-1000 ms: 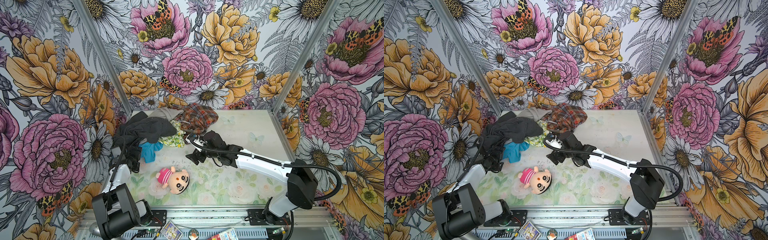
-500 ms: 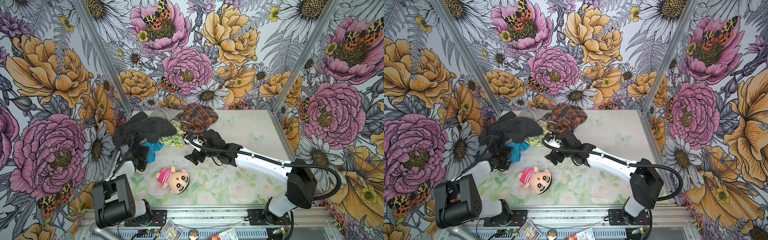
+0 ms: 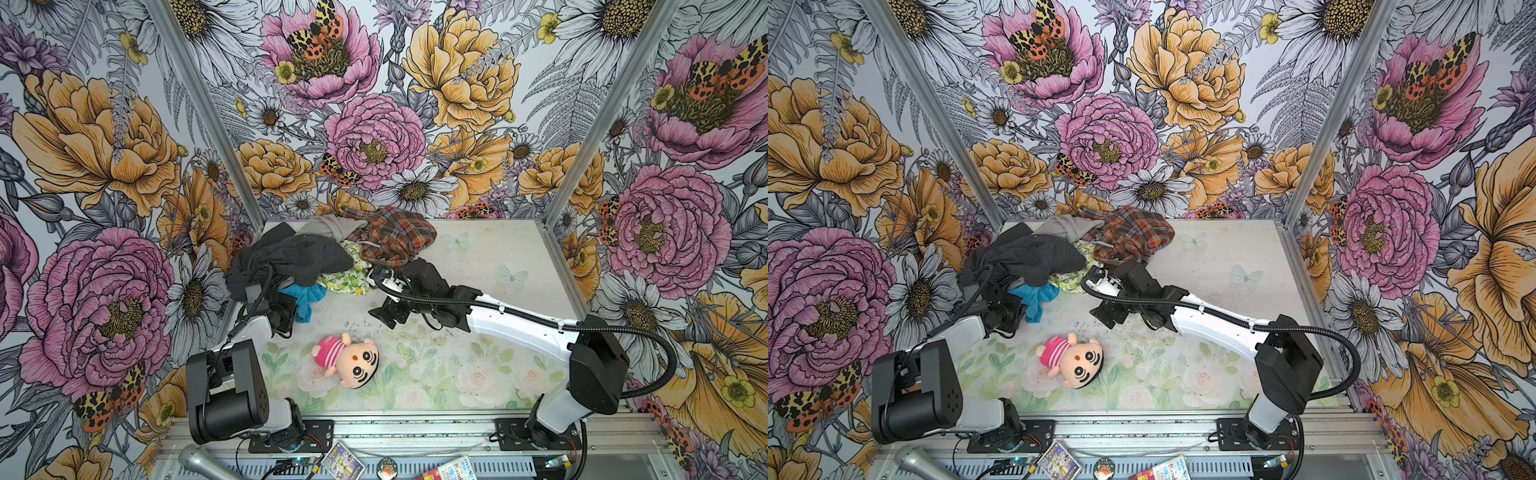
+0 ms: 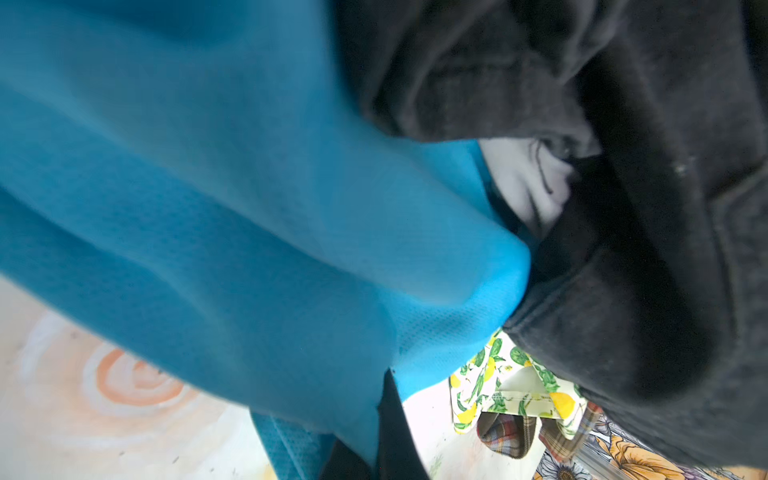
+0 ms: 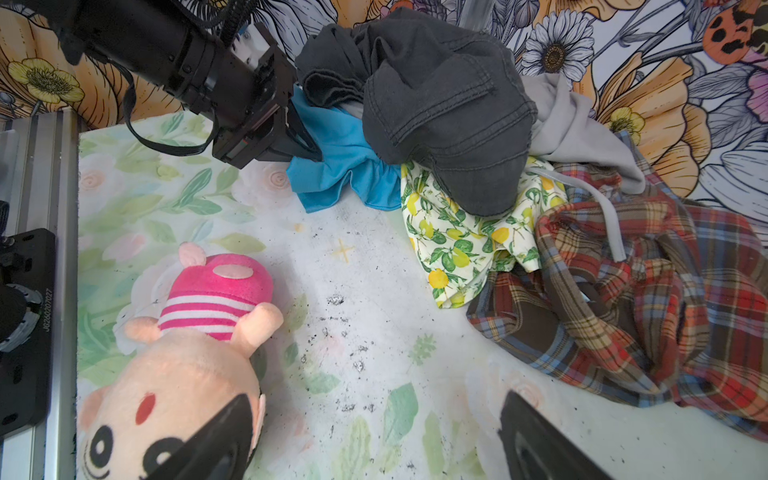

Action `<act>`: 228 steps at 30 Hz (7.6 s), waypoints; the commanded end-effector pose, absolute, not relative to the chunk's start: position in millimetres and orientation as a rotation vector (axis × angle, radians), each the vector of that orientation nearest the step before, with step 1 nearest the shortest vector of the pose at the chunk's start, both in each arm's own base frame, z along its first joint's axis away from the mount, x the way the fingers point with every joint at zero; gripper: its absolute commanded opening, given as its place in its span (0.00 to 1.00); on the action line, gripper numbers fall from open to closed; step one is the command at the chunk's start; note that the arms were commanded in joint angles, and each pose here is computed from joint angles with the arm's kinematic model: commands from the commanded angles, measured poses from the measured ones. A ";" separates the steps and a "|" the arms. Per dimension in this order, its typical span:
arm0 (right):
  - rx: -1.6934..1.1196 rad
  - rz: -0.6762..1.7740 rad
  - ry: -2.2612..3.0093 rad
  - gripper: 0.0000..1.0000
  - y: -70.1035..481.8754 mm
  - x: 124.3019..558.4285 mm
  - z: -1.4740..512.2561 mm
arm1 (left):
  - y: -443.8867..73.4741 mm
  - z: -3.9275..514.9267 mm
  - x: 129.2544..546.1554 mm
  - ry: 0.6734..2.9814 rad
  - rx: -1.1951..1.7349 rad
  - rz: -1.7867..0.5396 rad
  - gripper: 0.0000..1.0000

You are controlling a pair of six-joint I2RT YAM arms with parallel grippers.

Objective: Pick out a specific cloth from the pile
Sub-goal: 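Grasp the teal shirt under the dark denim with the left gripper, then lift the teal shirt out of the pile with the left gripper, then grasp the hanging teal shirt with the right gripper beside the left gripper, then carry the teal shirt away with the right gripper while the left releases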

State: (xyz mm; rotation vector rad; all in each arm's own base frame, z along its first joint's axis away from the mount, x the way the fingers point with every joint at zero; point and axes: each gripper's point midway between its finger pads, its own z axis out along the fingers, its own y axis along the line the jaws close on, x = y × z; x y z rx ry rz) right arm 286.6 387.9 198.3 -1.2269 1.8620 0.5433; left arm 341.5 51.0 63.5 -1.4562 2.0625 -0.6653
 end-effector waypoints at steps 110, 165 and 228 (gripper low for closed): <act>-0.578 0.733 1.715 0.93 361.2 379.5 291.8 | -207.9 487.5 407.7 1.796 -0.236 -0.859 0.00; -0.150 0.503 1.621 0.00 197.8 410.2 417.0 | -269.6 386.8 345.8 2.062 0.111 -0.909 0.82; 0.456 0.117 2.089 0.00 -81.0 564.3 172.2 | -274.5 296.0 467.4 2.204 0.230 -0.676 0.99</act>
